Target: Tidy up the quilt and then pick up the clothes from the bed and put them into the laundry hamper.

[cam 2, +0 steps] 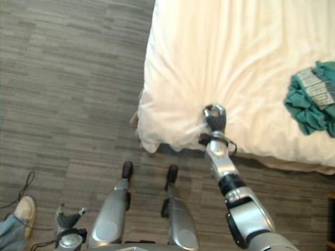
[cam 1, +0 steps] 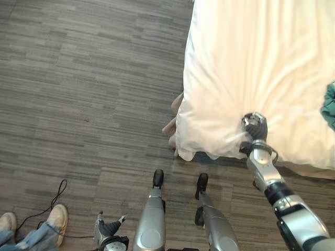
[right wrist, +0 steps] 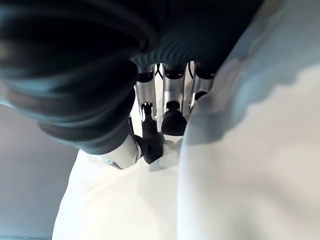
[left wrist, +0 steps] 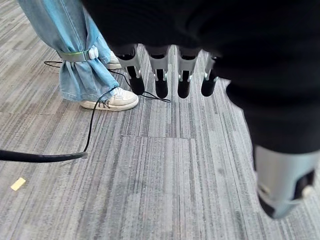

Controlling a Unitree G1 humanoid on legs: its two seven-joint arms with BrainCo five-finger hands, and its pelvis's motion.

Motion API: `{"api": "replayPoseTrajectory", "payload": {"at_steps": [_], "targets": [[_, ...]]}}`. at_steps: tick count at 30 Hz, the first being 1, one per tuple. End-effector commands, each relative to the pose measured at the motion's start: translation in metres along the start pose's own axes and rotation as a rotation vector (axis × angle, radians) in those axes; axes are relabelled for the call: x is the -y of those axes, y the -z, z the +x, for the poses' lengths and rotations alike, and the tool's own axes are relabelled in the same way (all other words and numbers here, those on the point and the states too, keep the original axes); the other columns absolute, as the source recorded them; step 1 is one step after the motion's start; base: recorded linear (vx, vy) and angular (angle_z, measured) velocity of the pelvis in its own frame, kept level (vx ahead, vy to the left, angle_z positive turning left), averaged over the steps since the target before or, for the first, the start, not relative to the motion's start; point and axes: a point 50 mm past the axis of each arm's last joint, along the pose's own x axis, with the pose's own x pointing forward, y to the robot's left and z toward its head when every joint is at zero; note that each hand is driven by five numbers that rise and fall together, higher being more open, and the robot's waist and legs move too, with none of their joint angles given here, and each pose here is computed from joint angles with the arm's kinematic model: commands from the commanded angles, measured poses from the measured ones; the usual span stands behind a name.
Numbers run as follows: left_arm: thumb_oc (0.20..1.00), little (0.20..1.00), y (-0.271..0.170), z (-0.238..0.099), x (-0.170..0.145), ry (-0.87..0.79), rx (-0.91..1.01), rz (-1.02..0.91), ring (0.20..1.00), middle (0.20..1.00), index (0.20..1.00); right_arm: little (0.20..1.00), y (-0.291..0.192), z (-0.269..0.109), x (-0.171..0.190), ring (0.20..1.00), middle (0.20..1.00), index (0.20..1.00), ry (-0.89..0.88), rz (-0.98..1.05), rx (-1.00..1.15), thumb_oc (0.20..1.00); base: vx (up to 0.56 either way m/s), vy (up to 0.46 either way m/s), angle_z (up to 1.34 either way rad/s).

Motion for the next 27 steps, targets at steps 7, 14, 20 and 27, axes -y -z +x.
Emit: {"api": "replayPoseTrajectory", "payload": {"at_steps": [7,14,20,27], "targets": [[1.0,1.0,0.037,-0.025,0.01,0.009,-0.043,0.183,1.0,1.0,1.0,1.0,0.174,-0.19,0.077,1.0,1.0,1.0,0.133,-0.312,-0.922,1.0,0.02,0.092,-0.23],[1.0,1.0,0.048,-0.035,0.017,0.065,-0.046,0.278,1.0,1.0,1.0,1.0,0.19,-0.234,0.086,1.0,1.0,1.0,0.188,-0.28,-1.168,1.0,0.05,0.032,-0.16],[1.0,1.0,0.053,-0.049,0.037,0.166,0.005,0.5,1.0,1.0,1.0,1.0,0.197,-0.269,0.088,1.0,1.0,1.0,0.226,-0.19,-1.332,1.0,-0.05,0.002,-0.34],[1.0,1.0,0.054,-0.059,0.053,0.137,-0.153,0.347,1.0,1.0,1.0,1.0,0.199,-0.298,0.105,1.0,1.0,1.0,0.104,-0.32,-1.476,1.0,0.05,-0.116,-3.17]]}}
